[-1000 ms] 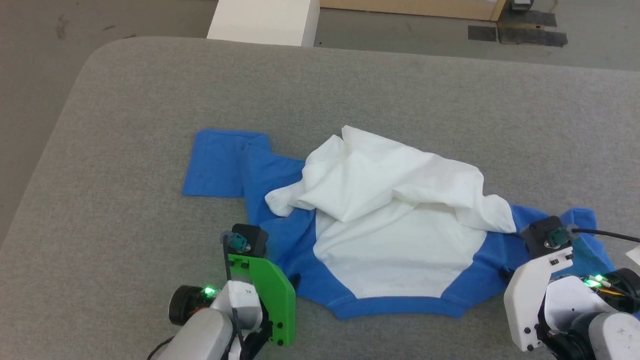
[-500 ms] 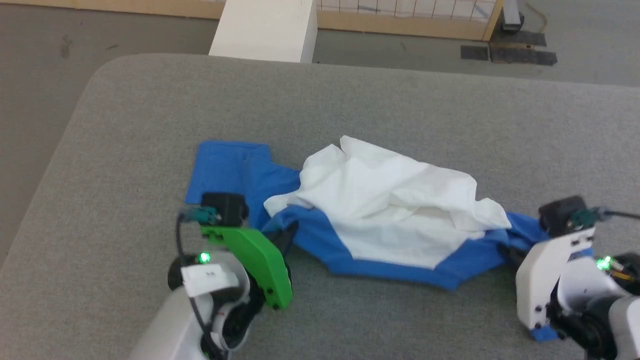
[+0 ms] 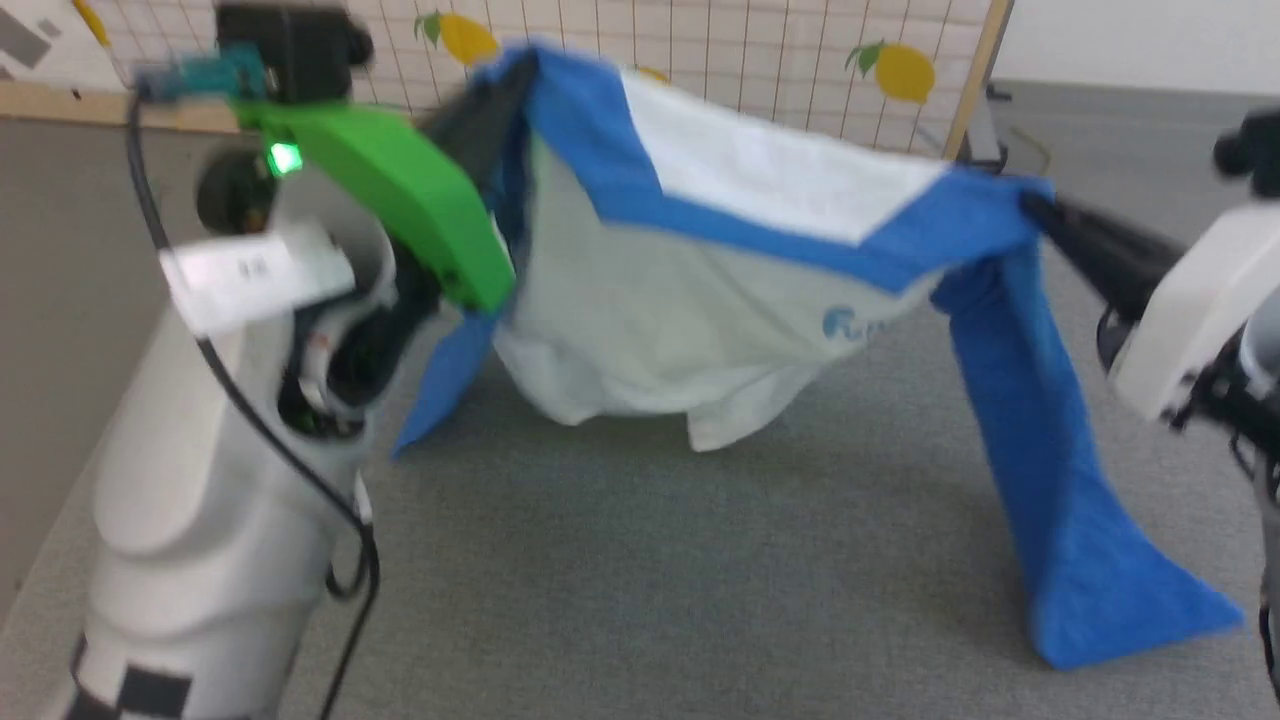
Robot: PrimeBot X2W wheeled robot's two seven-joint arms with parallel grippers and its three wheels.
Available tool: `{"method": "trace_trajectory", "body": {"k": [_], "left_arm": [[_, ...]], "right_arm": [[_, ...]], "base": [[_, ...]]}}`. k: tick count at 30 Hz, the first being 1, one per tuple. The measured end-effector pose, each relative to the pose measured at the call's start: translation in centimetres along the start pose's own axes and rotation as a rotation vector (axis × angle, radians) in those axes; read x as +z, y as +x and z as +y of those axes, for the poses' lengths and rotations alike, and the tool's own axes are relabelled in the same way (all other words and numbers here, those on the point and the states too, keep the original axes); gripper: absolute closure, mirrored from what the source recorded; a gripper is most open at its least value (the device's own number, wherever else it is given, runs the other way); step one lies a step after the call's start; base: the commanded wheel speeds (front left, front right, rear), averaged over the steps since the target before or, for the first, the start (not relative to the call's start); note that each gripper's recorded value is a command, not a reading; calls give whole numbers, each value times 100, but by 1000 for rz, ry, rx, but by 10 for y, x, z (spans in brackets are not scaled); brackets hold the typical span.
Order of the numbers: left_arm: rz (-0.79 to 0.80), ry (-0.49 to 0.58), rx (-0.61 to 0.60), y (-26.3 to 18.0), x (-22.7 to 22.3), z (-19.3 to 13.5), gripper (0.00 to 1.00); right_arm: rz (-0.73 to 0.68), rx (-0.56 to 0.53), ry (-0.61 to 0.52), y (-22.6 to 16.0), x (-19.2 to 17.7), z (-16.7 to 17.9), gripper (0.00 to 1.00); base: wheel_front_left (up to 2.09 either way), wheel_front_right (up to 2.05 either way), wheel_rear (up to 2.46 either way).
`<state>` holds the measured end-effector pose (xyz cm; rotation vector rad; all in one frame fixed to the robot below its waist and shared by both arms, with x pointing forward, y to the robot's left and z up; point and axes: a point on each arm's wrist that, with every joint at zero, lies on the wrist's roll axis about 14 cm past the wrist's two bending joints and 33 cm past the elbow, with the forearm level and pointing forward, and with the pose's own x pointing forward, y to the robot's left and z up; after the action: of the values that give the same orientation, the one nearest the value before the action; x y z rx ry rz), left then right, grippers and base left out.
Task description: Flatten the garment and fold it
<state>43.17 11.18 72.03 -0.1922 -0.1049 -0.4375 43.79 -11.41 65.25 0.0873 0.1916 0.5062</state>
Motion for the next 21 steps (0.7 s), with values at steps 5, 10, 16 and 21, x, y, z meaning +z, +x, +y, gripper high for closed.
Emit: {"method": "trace_trajectory", "body": {"k": [5,10,16,21], "left_arm": [[-114,100,-13,8,57,-9,100],[-171,142,2,14,91,-10,100],[-174,155,46,28,105,3,100],[-107,175,91,54,90,23,100]], "right_arm": [[-154,20,-50,-13,63,11,100],[-278,20,-78,-27,110,16,100],[-338,-18,-70,-27,140,5,100],[-300,-47,-69,-3,150,-9,100]], "base": [[0,0,0],[0,0,0],[0,0,0],[0,0,0]]}}
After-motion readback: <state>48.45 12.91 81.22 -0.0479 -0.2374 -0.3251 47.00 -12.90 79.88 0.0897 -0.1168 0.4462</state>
